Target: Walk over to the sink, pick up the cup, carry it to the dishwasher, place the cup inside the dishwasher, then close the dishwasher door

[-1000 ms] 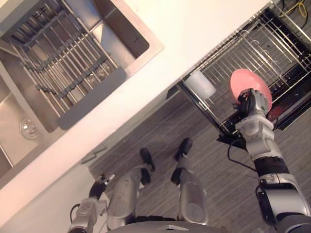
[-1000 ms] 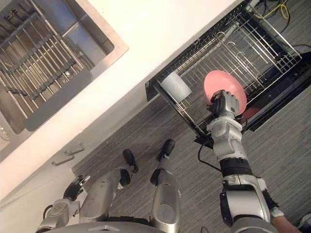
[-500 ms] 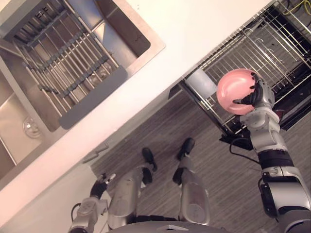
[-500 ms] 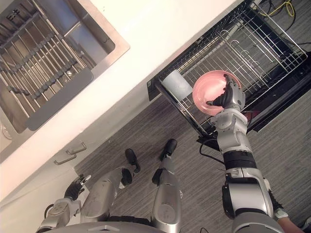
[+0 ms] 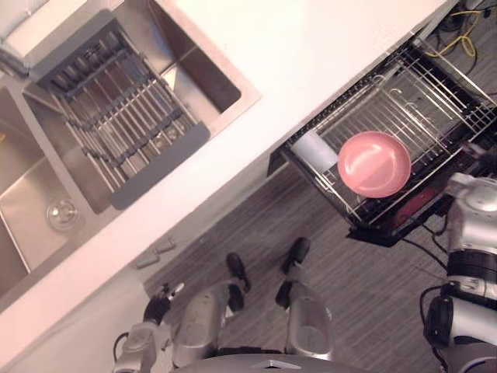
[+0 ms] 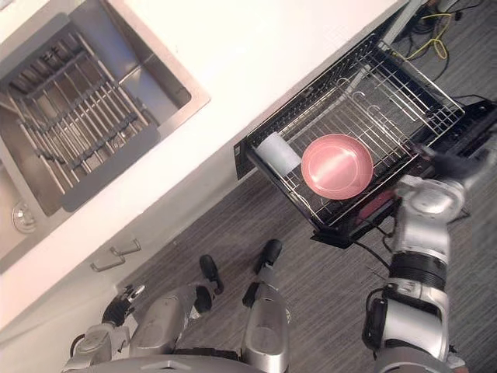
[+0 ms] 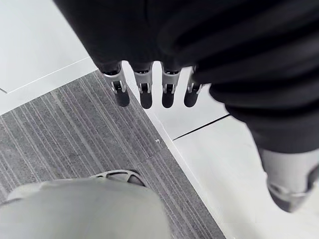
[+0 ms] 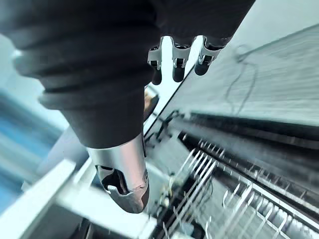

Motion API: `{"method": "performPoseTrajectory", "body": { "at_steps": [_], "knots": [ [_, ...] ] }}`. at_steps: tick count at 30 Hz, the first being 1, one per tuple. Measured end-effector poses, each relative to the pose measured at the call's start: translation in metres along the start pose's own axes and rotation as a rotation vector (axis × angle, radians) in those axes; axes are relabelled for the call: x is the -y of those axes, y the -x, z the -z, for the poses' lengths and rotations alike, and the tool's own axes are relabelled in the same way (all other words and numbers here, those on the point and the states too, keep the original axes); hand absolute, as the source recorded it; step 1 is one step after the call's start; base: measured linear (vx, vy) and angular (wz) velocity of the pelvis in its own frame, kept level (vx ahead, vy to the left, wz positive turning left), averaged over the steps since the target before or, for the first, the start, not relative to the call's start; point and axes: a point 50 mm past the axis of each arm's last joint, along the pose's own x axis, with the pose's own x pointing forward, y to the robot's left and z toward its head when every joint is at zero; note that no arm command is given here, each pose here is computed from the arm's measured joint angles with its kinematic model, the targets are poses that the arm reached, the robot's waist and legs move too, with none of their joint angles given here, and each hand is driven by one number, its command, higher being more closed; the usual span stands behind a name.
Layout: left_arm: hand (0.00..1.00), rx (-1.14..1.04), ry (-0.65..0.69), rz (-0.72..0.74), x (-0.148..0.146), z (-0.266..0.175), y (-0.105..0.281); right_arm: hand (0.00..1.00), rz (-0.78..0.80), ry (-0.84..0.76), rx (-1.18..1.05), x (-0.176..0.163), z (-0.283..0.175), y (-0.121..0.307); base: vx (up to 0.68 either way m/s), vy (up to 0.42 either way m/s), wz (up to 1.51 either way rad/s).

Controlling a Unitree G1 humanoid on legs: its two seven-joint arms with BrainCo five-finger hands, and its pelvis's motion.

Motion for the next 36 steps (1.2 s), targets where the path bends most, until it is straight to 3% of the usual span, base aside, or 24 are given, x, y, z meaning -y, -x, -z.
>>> {"method": "performPoseTrajectory", "body": {
  "at_steps": [1, 2, 11, 20, 29, 36],
  "knots": [
    [0.00, 0.000, 0.022, -0.012, -0.001, 0.001, 0.000, 0.00, 0.045, -0.064, -0.053, 0.011, 0.009, -0.002, 0.03, 0.041, -0.07],
    [0.00, 0.000, 0.042, -0.019, 0.000, 0.001, 0.000, 1.00, 0.074, -0.118, -0.103, 0.020, 0.019, -0.003, 0.03, 0.046, -0.04],
    [0.00, -0.050, 0.054, -0.049, -0.002, 0.017, 0.004, 1.00, 0.144, -0.363, -0.376, 0.052, 0.085, 0.019, 0.00, 0.019, -0.10],
    [0.00, -0.058, 0.070, -0.048, -0.001, 0.018, 0.004, 1.00, 0.023, -0.450, -0.405, 0.041, 0.090, 0.020, 0.03, -0.005, -0.04],
    [0.00, -0.073, 0.095, -0.034, 0.005, 0.023, 0.005, 1.00, -0.262, -0.444, -0.499, -0.020, 0.111, 0.065, 0.00, 0.022, 0.00],
    [0.00, -0.051, 0.097, -0.019, 0.008, 0.022, 0.005, 1.00, -0.287, -0.319, -0.361, -0.023, 0.100, 0.072, 0.00, 0.041, 0.26]
  ]
}}
